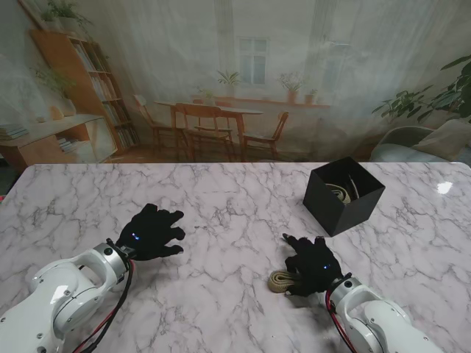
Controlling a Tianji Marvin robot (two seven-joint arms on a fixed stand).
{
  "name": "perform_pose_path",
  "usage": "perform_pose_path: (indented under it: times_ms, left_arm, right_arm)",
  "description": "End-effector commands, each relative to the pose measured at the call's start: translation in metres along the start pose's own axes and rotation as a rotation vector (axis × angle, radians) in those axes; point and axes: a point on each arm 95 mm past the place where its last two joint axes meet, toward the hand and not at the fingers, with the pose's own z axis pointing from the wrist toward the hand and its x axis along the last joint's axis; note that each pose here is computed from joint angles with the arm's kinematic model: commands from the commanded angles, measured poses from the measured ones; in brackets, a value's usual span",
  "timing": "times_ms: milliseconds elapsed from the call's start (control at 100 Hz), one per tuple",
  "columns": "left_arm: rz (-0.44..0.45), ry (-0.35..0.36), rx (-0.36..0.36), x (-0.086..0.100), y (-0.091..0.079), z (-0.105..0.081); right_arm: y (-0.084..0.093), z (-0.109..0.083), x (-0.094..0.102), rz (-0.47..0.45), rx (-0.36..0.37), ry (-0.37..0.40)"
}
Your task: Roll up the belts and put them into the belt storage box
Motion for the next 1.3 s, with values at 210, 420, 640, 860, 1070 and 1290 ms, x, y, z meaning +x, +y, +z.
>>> perform_pose_path:
  times_ms: [210,420,640,860,1070,1290]
  left_arm:
    - [0.002,0.004,-0.018,0.0013,0.0023,-0.0006]
    - [0.002,0.005,-0.016,0.0014,0.0024,-0.0007]
    - [0.003,0.002,-0.016,0.0012,0.0027,-0.0012]
    - [0.003,0.003,-0.017,0.0015,0.0028,-0.0011]
    - [0.001,0.005,-0.022,0.0018,0.0029,0.0000]
    - [0.001,0.002,-0.024,0.0016,0.0034,-0.0007]
  right_arm:
    - [-0.0080,-0.0014,-0.0011,0.003,-0.007,-0.008]
    - [-0.0095,-0.0015,0.0004,0.072,0.014,-0.074]
    - [-0.0118,-0.0022,0.0024,0.158,0.045,-0.131]
    - [-0.0134,-0.0012,-0.0016,0.077,-0.009,-0.025]
    - [-0.0113,0.0019,0.0013,0.105,-0.022,0.069]
    - [-0.0069,0.0018,0.0028,0.038,-0.065,0.127]
